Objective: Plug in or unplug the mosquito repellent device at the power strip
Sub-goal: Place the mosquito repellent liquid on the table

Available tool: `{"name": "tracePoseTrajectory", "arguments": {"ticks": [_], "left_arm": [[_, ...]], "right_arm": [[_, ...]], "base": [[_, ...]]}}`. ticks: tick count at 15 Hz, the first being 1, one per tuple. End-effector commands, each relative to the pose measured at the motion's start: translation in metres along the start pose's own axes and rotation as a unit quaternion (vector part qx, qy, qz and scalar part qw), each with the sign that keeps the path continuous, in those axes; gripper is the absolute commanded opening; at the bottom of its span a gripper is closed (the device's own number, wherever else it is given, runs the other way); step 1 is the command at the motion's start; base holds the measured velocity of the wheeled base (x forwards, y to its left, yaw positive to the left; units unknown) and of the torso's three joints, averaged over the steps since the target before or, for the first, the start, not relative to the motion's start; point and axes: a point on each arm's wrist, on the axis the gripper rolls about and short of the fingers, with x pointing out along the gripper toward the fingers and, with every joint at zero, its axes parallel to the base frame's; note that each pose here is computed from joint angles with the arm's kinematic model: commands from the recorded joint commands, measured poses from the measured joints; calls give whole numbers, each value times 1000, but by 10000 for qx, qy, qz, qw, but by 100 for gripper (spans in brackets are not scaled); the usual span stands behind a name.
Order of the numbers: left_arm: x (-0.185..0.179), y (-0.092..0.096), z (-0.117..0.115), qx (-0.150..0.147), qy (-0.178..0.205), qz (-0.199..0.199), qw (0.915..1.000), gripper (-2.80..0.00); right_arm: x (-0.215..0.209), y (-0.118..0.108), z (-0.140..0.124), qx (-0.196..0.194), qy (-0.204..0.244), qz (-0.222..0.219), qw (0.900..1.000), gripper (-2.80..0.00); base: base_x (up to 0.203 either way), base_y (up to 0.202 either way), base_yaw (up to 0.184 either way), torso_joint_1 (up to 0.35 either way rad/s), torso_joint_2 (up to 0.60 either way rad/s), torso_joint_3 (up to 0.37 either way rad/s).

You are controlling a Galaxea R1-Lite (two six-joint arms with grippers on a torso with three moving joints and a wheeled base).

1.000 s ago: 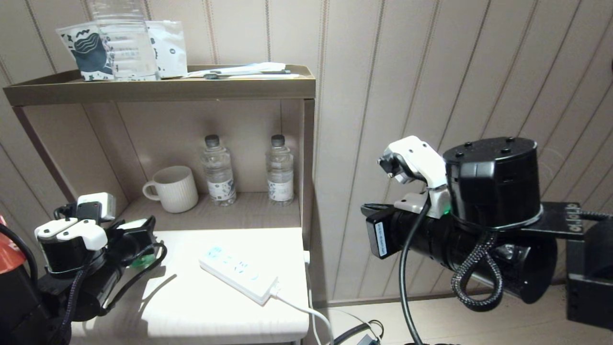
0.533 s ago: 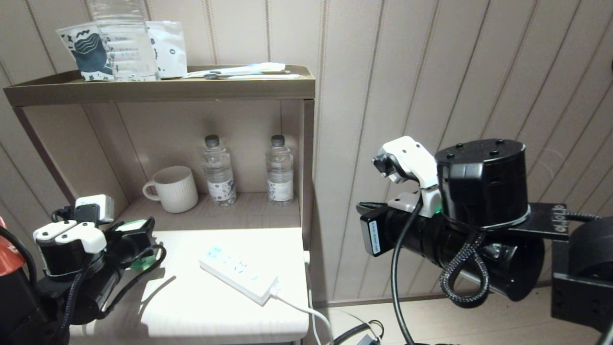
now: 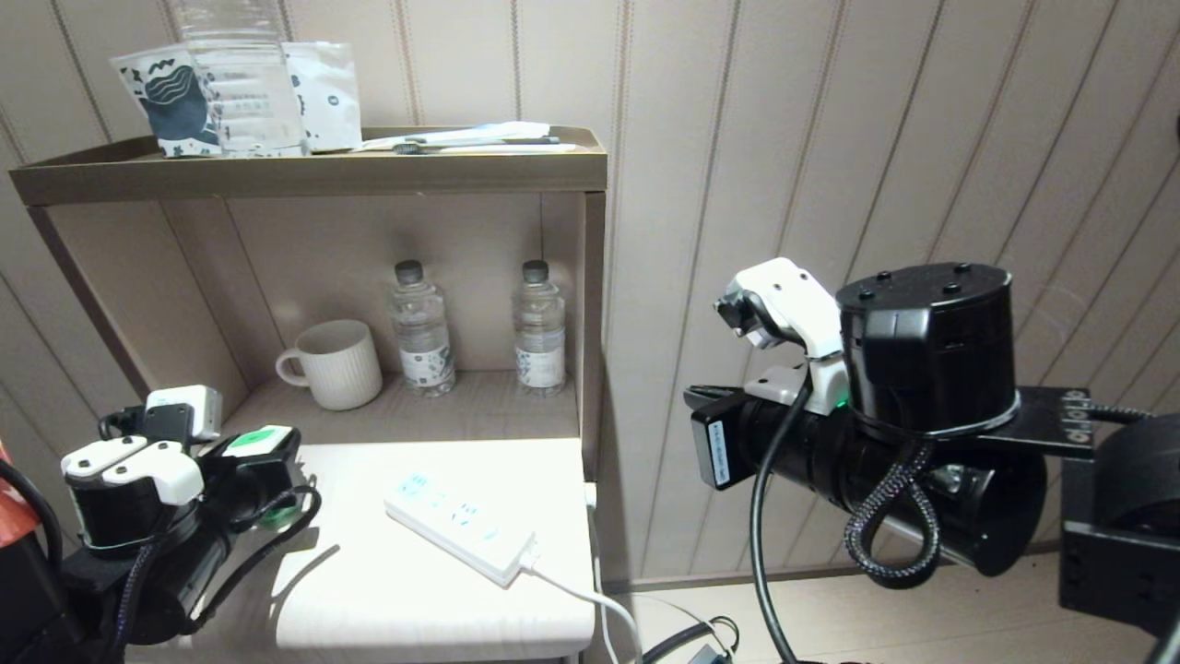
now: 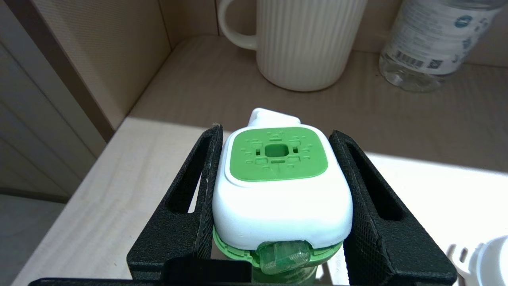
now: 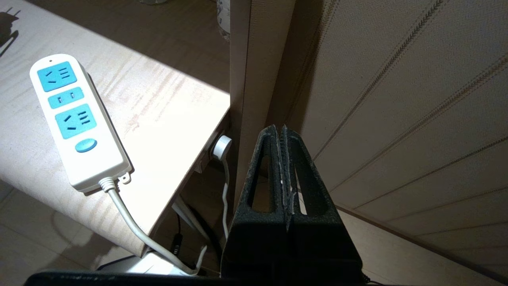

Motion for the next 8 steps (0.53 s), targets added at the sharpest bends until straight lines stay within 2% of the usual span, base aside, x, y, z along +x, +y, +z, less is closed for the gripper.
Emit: {"name": "tracePoseTrajectory", "arguments": {"ticks": [1, 8], "left_arm": [[-3, -3, 1, -80, -118, -85, 9999, -280], [-6, -2, -1, -72, -75, -80, 9999, -280]], "right_arm": [[0, 0, 0, 2, -5, -7, 10000, -280], [2, 1, -1, -3, 24, 7, 10000, -280]], "base": [[0, 0, 0, 0, 0, 0], [0, 0, 0, 0, 0, 0]]}}
